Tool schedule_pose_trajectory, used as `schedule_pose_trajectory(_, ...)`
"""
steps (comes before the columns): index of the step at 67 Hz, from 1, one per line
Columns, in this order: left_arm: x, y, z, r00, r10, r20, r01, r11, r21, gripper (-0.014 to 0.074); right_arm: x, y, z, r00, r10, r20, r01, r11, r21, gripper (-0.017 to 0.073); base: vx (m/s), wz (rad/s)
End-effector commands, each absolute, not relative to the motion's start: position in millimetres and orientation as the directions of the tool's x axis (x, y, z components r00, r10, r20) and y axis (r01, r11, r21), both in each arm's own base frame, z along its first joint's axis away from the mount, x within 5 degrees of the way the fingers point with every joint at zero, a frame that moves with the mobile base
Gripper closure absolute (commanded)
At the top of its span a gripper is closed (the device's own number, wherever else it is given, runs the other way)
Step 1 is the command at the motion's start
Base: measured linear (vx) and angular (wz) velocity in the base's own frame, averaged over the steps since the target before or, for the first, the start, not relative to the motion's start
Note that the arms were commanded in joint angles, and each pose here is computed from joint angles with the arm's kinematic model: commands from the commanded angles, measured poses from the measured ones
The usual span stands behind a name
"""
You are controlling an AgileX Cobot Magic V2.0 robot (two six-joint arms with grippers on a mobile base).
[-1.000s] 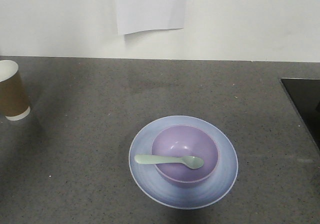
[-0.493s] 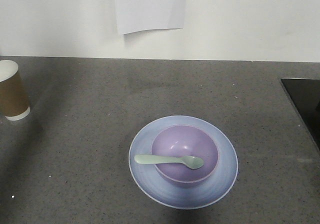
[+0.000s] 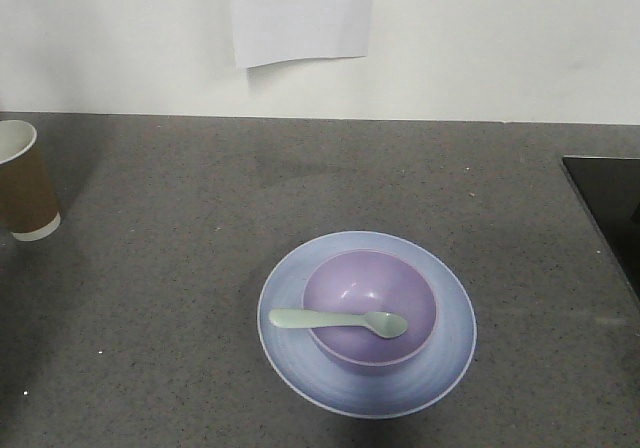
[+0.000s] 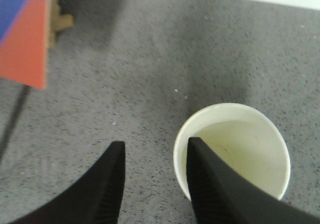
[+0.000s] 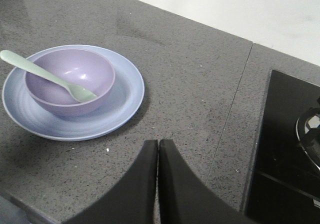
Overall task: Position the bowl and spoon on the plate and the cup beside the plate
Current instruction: 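Grasp the brown paper cup rim with the left gripper and lift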
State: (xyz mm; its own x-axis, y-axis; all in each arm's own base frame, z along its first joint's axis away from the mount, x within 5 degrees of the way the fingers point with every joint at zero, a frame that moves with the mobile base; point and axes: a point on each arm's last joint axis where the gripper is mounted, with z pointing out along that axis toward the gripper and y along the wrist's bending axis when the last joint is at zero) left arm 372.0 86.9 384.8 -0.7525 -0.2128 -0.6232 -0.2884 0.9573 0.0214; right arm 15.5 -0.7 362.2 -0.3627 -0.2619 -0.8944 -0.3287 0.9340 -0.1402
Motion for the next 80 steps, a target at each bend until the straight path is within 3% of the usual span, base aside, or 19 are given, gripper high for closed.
schedule_pose_trajectory(1,371,86,400,-0.703,-0.203,-0.682,-0.275,0.962,-0.004,0.0300,18,2,372,-0.307,-0.237,-0.922,-0.331,0.935,-0.130,0.0566,0.00,0.00)
schedule_pose_trajectory(57,407,94,329,-0.838,-0.216,-0.501,-0.261,0.965,0.020,0.0306,17,4,371,-0.320,-0.220,-0.921,-0.352,0.931,-0.100,0.0566,0.00,0.00)
schedule_pose_trajectory(66,407,94,329,-0.843,-0.202,-0.499,-0.248,0.968,0.027,0.0376,17,4,372,-0.318,-0.219,-0.922,-0.352,0.931,-0.100,0.0566,0.00,0.00)
schedule_pose_trajectory(80,406,92,332,-0.843,-0.181,-0.506,-0.226,0.974,0.028,0.0603,17,4,372,-0.321,-0.215,-0.922,-0.352,0.931,-0.095,0.0566,0.00,0.00)
